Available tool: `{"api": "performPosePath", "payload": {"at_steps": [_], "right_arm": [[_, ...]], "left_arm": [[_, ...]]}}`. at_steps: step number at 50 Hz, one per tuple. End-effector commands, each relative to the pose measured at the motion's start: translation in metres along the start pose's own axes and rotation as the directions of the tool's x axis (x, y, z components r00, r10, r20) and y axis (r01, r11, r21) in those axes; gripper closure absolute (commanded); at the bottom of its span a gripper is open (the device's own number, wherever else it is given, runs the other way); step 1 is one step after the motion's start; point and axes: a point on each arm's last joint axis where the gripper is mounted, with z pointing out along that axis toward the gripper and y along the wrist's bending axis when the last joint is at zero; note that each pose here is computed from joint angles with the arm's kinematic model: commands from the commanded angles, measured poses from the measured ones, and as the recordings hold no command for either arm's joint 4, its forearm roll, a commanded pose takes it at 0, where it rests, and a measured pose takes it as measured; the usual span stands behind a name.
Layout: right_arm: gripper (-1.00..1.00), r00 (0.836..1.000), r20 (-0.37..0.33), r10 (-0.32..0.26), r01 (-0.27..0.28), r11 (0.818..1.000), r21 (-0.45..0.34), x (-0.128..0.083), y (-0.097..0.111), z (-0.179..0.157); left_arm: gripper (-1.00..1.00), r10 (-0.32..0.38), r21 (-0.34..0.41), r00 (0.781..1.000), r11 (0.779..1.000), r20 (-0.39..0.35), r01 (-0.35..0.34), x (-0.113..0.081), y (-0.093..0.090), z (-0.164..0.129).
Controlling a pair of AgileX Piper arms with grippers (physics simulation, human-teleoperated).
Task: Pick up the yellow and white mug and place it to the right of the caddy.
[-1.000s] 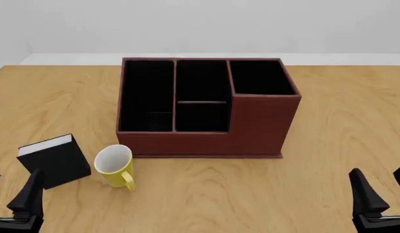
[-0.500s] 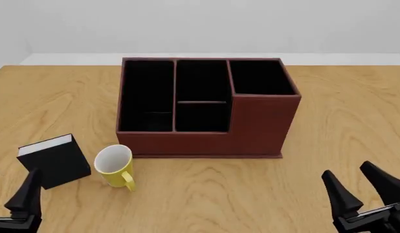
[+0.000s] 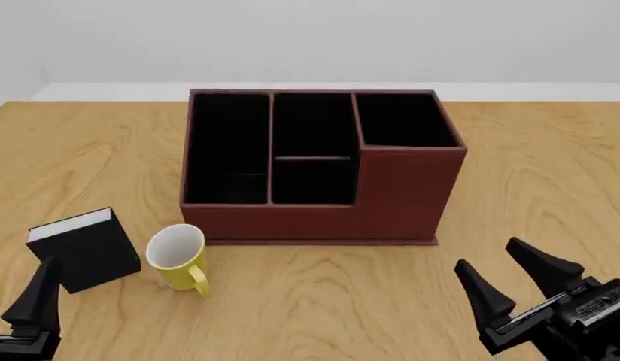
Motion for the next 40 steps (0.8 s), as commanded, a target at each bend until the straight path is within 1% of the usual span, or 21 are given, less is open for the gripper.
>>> {"api": "performPosePath", "payload": {"at_steps": [1, 9, 16, 22, 31, 40], "right_arm": [[-1.0, 1.0, -0.017, 0.003, -0.004, 0.997, -0.079, 0.006, 0.01, 0.016], [-1.0, 1.0, -0.023, -0.001, -0.002, 0.991, -0.13, 0.01, 0.018, 0.024], [-1.0, 1.0, -0.024, -0.001, -0.002, 0.988, -0.157, 0.013, 0.022, 0.029], [-1.0, 1.0, -0.028, -0.005, 0.0, 0.986, -0.167, 0.018, 0.025, 0.035], [-1.0, 0.998, -0.06, 0.003, -0.014, 0.982, -0.19, 0.034, 0.032, 0.049], [-1.0, 0.998, -0.059, -0.013, 0.0, 0.975, -0.222, 0.039, 0.039, 0.057]], "left_arm": [[-1.0, -0.003, 0.001, 1.0, 1.0, 0.0, 0.003, -0.002, 0.0, 0.0], [-1.0, -0.001, -0.004, 1.0, 1.0, 0.0, 0.001, -0.005, 0.0, 0.0], [-1.0, 0.005, -0.008, 1.0, 1.0, 0.005, -0.005, -0.011, 0.001, -0.001], [-1.0, 0.007, -0.008, 1.0, 1.0, 0.008, -0.006, -0.015, 0.001, -0.002], [-1.0, 0.003, -0.013, 1.0, 1.0, 0.001, -0.003, -0.013, 0.001, -0.001], [-1.0, 0.003, -0.015, 1.0, 1.0, 0.004, -0.003, -0.019, 0.001, -0.002]]}}
